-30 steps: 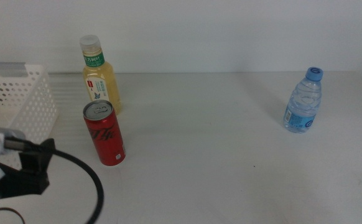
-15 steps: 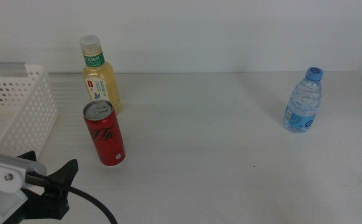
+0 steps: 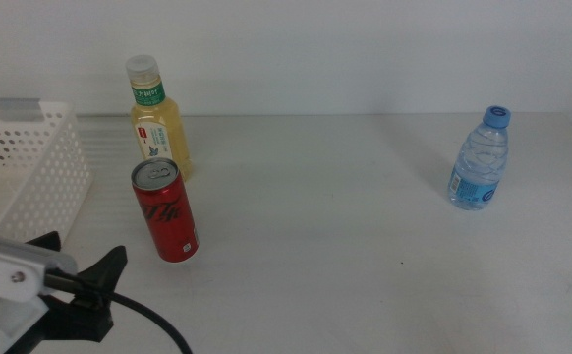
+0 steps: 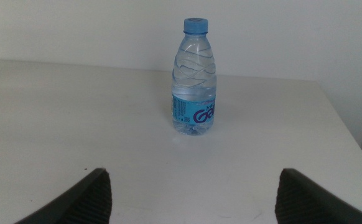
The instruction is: Use arms to grab the bottles and put them into the dustbin to the left of the table.
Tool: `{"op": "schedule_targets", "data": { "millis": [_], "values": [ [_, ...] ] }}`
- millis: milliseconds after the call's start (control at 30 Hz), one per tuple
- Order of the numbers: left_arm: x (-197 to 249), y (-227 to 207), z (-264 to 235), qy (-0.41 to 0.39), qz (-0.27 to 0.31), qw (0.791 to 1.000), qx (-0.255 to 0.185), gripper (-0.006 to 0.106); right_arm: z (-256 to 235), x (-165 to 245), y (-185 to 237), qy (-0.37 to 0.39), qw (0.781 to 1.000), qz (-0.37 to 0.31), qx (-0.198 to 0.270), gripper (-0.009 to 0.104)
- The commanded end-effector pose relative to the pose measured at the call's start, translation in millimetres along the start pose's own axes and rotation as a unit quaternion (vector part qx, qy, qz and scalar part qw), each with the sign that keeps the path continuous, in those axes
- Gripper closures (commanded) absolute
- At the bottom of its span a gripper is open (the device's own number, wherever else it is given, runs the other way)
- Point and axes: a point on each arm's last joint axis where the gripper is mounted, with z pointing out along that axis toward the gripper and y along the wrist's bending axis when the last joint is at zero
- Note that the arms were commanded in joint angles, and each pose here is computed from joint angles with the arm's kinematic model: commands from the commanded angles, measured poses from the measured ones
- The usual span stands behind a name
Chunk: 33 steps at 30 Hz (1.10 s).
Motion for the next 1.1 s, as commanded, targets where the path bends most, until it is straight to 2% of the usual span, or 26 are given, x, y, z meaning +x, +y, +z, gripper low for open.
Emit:
{"op": "schedule_targets", "data": {
  "millis": [0, 233, 400, 700, 800, 1067],
  "values": [
    [-13, -2, 6, -0.052, -0.001, 0.999, 0.007, 0.022, -3, -11, 0, -0.056, 0.998, -0.006, 0.004, 0.025],
    [-9, -2, 25, -0.076, -0.004, 0.997, 0.010, 0.017, -3, -11, 0, -0.056, 0.998, -0.006, 0.004, 0.025],
    [3, -2, 42, -0.072, -0.043, 0.996, 0.014, 0.010, -3, -11, 0, -0.056, 0.998, -0.006, 0.004, 0.025],
    [22, -3, 65, -0.104, -0.046, 0.993, 0.029, 0.010, -3, -11, 0, -0.056, 0.998, -0.006, 0.004, 0.025],
    [28, -5, 78, -0.088, -0.048, 0.994, 0.039, 0.010, -3, -11, 0, -0.056, 0.998, -0.006, 0.004, 0.025],
    [18, -5, 108, -0.106, -0.041, 0.993, 0.039, 0.010, -3, -11, 0, -0.056, 0.998, -0.006, 0.004, 0.025]
  ]
}}
